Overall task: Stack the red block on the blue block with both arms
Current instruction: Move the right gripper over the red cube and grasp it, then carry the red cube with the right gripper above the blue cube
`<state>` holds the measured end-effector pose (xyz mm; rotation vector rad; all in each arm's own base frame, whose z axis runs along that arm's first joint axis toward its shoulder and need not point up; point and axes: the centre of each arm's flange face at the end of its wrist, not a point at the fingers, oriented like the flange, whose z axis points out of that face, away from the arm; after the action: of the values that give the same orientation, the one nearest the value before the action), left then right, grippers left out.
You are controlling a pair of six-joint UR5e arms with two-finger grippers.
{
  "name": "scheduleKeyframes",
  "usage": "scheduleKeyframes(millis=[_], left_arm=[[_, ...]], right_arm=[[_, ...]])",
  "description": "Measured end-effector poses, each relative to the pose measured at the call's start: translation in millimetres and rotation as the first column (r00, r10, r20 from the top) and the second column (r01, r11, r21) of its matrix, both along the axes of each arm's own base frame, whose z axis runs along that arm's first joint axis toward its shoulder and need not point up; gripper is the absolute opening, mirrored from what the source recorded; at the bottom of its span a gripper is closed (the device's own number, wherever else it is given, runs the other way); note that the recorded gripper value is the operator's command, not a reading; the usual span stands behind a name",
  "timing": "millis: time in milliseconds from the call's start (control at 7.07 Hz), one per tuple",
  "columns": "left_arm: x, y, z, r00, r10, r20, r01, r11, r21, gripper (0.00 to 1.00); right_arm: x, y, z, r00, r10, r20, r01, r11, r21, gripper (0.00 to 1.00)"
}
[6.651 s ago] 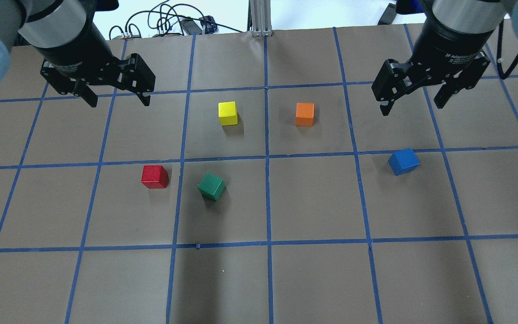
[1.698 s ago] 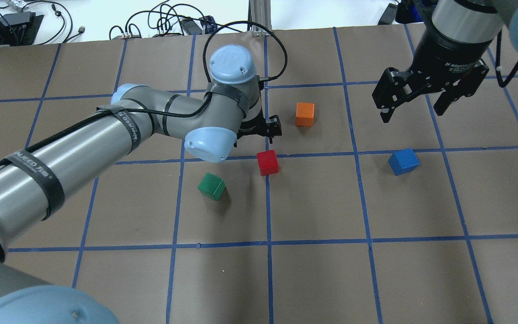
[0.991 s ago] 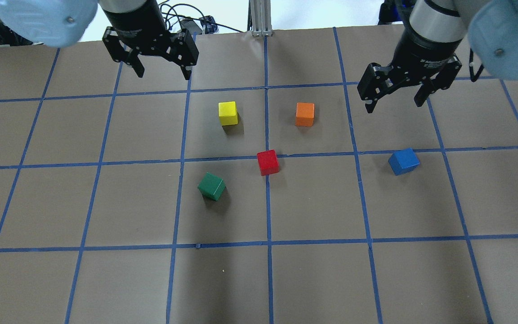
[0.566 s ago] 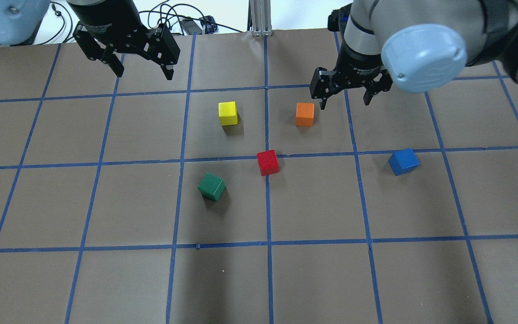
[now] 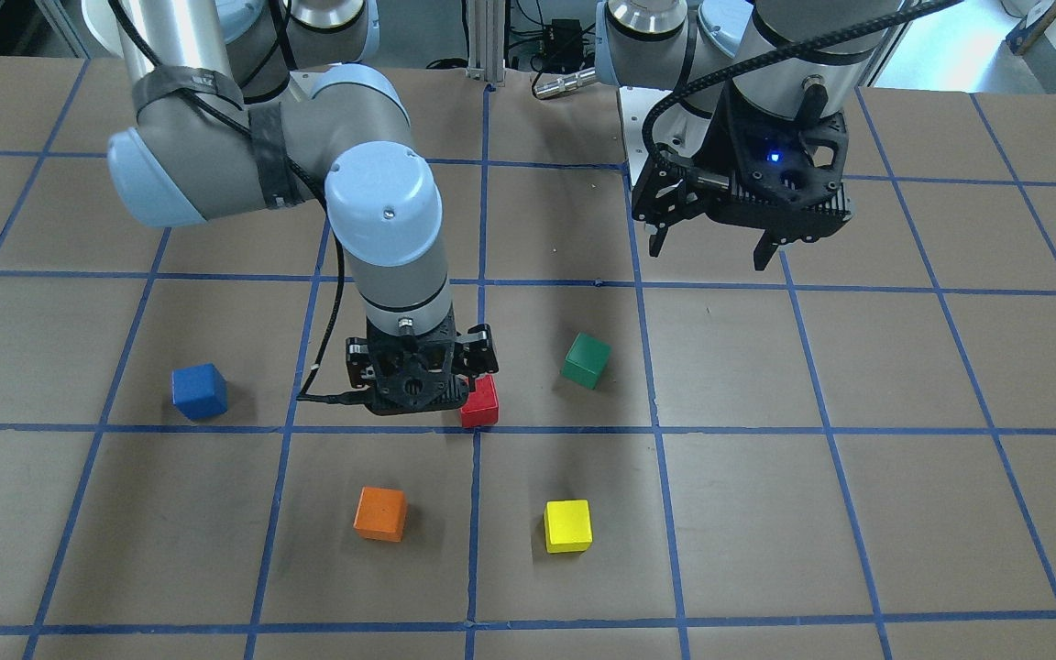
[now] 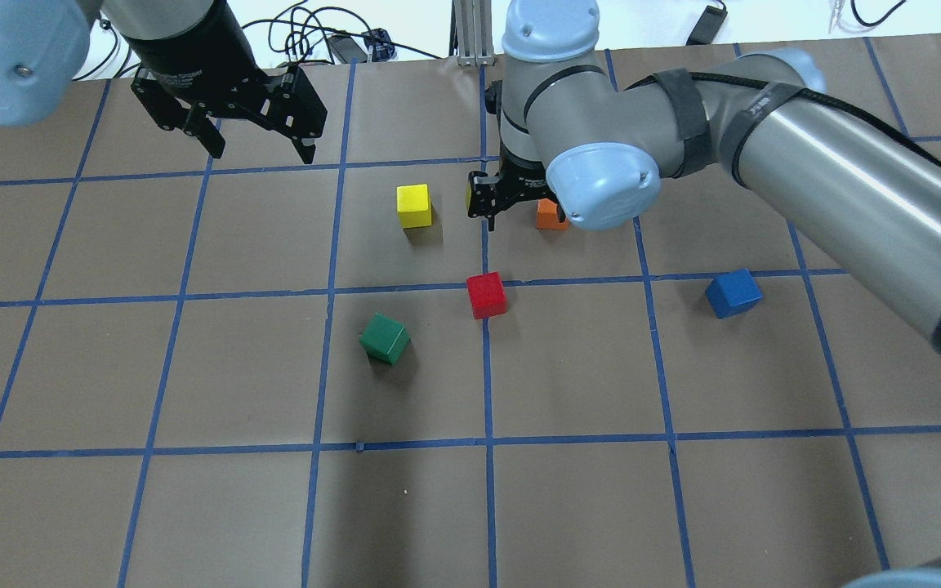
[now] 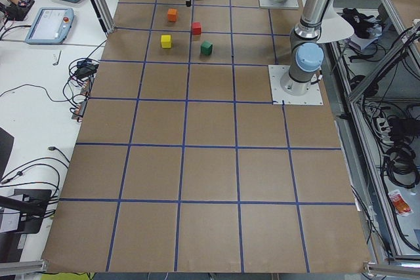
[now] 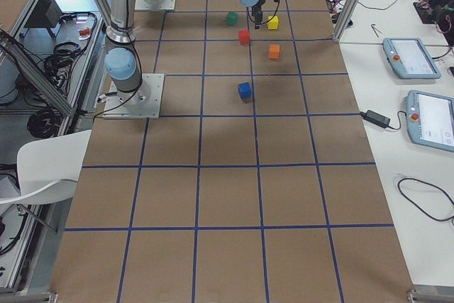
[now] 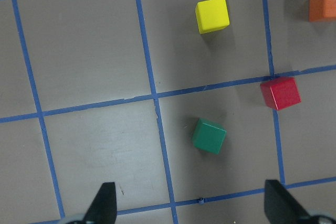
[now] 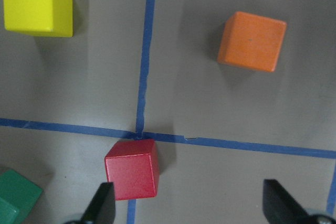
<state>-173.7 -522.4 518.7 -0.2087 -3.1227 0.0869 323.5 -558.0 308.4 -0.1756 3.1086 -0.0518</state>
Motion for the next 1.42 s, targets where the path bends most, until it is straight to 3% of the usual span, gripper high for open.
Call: scheduleKeyframes(millis=[849, 1274, 1415], left_arm=[[-2.3, -11.5, -5.7, 1.000, -0.002, -0.003, 0.002, 1.000, -0.026, 1.00], [-2.7, -15.2, -4.3, 1.000, -0.002, -0.005, 0.002, 0.999, -0.044, 1.00], [-2.7, -14.6, -3.8, 1.000, -0.003, -0.005, 0.003, 0.999, -0.046, 1.00]], right_arm=[[47.7, 9.6, -77.5, 0.998, 0.058, -0.019, -0.056, 0.996, 0.067, 1.00], [44.5, 25.4, -105.5, 0.997, 0.063, -0.034, -0.059, 0.992, 0.109, 0.97], [43.5, 28.1, -110.6, 0.997, 0.064, -0.032, -0.060, 0.993, 0.106, 0.40]])
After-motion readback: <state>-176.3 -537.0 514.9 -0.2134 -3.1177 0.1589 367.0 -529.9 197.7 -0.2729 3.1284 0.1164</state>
